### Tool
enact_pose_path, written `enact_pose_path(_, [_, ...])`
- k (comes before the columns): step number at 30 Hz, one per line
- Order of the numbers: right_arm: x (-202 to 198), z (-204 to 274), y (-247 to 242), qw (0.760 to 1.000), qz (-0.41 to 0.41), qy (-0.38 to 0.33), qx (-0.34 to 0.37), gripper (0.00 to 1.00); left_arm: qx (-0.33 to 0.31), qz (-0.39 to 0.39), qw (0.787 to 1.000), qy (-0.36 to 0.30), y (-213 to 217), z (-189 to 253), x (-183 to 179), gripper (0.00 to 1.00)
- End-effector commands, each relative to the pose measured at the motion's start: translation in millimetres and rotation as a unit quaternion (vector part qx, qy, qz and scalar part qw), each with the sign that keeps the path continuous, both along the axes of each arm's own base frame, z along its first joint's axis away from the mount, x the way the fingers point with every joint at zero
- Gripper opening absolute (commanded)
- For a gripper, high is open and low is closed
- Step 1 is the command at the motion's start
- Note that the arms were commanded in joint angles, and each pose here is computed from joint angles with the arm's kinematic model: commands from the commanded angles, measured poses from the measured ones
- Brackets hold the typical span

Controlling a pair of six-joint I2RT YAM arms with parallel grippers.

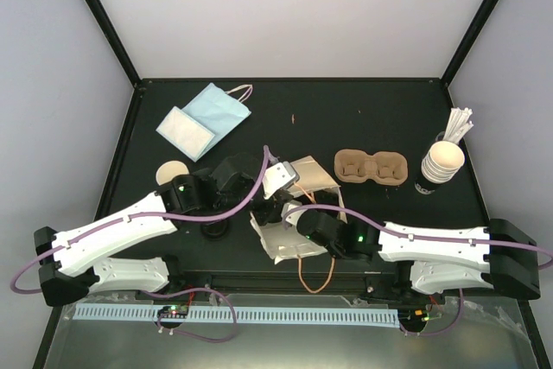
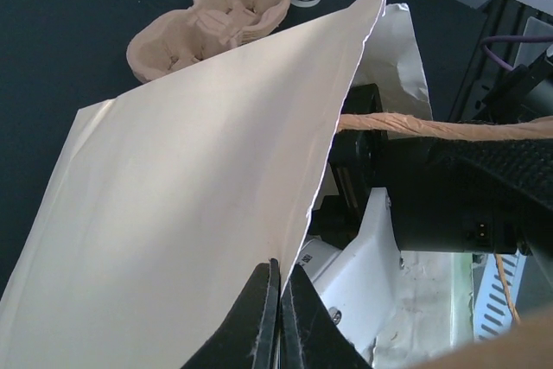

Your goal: Pack the takeout coffee

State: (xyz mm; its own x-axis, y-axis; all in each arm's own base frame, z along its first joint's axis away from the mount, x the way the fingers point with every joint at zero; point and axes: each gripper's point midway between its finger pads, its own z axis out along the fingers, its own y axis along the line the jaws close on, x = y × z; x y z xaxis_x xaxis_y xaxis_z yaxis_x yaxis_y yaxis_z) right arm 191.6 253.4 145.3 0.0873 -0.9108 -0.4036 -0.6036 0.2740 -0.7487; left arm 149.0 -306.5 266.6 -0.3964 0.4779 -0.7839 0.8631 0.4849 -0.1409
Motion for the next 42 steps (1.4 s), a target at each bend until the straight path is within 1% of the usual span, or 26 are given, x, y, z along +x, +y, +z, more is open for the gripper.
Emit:
enact_pose_path(1, [19.0, 19.6, 2.6, 0.998, -0.035, -0.028, 0.046, 0.55, -0.049, -0.032, 0.998, 0.011, -15.9, 26.6, -9.7, 0.02])
enact_pose_path(12, [18.3, 16.9, 1.4, 0.998, -0.033, -0.027, 0.044, 0.55, -0.074, -0.039, 0.996, 0.036, -18.3, 37.3, -10.4, 0.02])
enact_pose_path(18, [12.4, 16.6, 3.1, 0.999, -0.026, 0.003, 0.041, 0.55, -0.085, -0.040, 0.994, 0.064, -18.4, 43.9, -12.7, 0.02])
enact_pose_path(22, [5.8, 14.3, 0.2, 0.999, -0.022, 0.031, 0.032, 0.55, -0.087, -0.044, 0.990, 0.100, -19.0, 45.4, -17.0, 0.02])
enact_pose_path(27, [-8.2, 13.6, -2.4, 0.996, -0.011, 0.086, 0.022, 0.53, -0.111, -0.060, 0.981, 0.150, -22.1, 55.5, -26.3, 0.02])
enact_pose_path(33, [-27.4, 17.1, -8.9, 0.988, -0.007, 0.157, 0.005, 0.52, -0.130, -0.060, 0.966, 0.214, -22.5, 60.2, -29.1, 0.02])
enact_pose_path(38, [-46.6, 19.1, -14.7, 0.973, -0.004, 0.233, -0.005, 0.52, -0.142, -0.065, 0.948, 0.277, -21.2, 60.8, -31.6, 0.02])
enact_pose_path(42, [-50.3, 17.0, -14.7, 0.959, -0.007, 0.285, -0.003, 0.52, -0.146, -0.071, 0.934, 0.318, -17.7, 59.7, -31.4, 0.02])
